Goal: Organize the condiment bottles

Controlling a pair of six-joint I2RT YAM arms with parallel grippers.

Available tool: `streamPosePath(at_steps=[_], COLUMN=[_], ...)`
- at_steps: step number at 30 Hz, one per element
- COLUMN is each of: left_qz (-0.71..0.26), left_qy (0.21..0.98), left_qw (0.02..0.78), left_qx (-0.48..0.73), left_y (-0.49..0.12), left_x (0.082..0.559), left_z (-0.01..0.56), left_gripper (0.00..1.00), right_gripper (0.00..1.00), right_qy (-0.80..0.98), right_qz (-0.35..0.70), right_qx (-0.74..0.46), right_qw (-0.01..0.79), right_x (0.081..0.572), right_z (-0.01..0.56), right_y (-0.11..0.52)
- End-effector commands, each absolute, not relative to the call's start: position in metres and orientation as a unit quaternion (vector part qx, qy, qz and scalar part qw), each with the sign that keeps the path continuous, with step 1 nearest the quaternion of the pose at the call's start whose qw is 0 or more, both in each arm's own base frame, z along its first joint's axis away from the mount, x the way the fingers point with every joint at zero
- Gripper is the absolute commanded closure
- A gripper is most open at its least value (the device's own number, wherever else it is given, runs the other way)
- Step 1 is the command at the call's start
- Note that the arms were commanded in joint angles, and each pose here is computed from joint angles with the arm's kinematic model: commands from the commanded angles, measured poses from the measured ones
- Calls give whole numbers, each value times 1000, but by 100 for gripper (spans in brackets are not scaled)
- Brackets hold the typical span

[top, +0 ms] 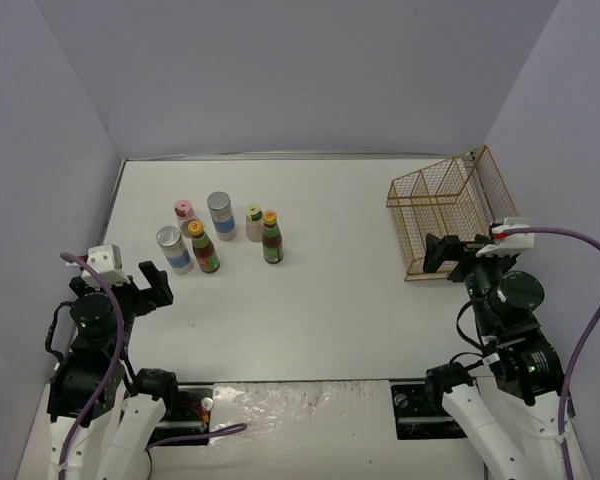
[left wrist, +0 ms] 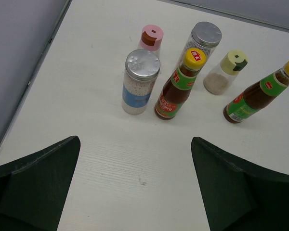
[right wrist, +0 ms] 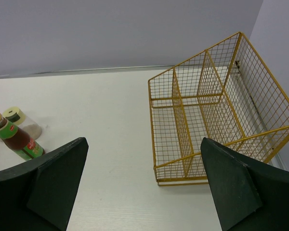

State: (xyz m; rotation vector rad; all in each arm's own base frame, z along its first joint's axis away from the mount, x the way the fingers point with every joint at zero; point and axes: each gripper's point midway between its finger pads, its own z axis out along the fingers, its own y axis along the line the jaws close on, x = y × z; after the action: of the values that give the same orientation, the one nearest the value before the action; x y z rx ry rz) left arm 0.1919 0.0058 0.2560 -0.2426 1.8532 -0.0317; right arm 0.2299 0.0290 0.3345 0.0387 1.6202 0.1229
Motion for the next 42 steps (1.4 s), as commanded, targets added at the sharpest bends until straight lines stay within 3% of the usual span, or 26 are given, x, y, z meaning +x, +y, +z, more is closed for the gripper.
streamPosePath(at_steps=[1, 12, 17, 25, 35, 42], left_qz=[-22, -12, -8, -2, -6, -6], left_qy=[777, 774, 774, 778, 784, 787], left_qw=[619, 623, 623, 616, 610, 607], left_qx=[-108, -111, -114, -120, -114, -113], left_y=[4, 8, 10, 12, 9, 9], left_x=[201, 199, 199, 199, 202, 203], left_z=[273, 273, 273, 270, 267, 266], left_gripper=[3, 3, 3, 3, 3, 3], right_gripper=[0, 0, 0, 0, 0, 3], right_qy=[725, 756, 790, 796, 748, 730], right_qz=[66, 100, 172, 200, 256, 266], right_qx=[29, 59, 14, -96, -254, -296], right_qw=[685, 645, 588, 564, 557, 556], right_x=[250, 282, 319, 354, 362, 373], right_z=[338, 350, 339, 310, 278, 261], right_y=[37, 54, 103, 192, 326, 375])
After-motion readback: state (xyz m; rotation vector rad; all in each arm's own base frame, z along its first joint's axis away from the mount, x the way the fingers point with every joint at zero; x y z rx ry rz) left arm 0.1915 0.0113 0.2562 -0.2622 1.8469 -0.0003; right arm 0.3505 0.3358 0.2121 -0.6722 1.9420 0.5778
